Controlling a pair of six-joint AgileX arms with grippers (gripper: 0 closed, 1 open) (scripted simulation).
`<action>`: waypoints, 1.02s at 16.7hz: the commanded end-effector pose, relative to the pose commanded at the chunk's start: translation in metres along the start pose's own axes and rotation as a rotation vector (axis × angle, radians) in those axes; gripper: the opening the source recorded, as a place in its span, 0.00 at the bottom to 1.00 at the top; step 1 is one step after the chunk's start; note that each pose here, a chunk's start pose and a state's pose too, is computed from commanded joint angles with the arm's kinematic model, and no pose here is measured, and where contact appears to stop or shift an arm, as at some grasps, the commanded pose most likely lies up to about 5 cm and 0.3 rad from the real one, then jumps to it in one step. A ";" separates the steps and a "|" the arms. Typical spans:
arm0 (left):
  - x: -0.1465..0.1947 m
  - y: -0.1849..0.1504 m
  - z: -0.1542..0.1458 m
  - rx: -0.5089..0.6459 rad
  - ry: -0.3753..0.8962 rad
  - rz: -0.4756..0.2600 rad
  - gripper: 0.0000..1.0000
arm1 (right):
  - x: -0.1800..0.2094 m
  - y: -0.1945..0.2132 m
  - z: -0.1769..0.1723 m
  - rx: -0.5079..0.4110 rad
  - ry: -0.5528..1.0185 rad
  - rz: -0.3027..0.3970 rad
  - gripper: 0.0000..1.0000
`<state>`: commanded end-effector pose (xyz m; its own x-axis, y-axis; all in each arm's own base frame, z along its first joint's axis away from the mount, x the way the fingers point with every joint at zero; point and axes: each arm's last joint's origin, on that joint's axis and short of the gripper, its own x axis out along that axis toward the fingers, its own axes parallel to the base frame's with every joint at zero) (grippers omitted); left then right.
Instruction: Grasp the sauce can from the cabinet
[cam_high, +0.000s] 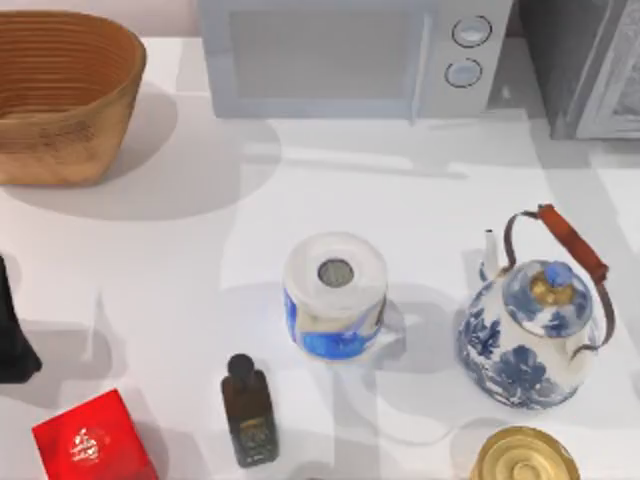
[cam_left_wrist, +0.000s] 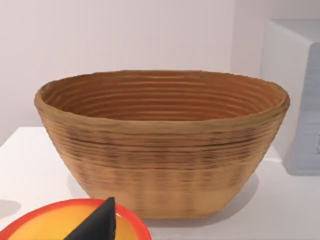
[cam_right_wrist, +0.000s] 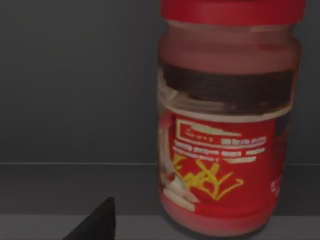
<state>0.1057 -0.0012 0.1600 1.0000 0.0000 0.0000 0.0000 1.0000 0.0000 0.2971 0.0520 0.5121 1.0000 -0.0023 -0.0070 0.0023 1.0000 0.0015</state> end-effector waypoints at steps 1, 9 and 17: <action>0.000 0.000 0.000 0.000 0.000 0.000 1.00 | 0.011 0.001 0.000 0.000 0.002 -0.002 1.00; 0.000 0.000 0.000 0.000 0.000 0.000 1.00 | 0.047 0.005 -0.004 0.002 0.001 -0.003 1.00; 0.000 0.000 0.000 0.000 0.000 0.000 1.00 | 0.087 0.004 0.000 0.003 -0.004 -0.007 1.00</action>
<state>0.1057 -0.0012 0.1600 1.0000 0.0000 0.0000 0.0000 1.0000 0.0000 0.3844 0.0561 0.5114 0.9999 -0.0098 -0.0030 0.0098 0.9999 0.0047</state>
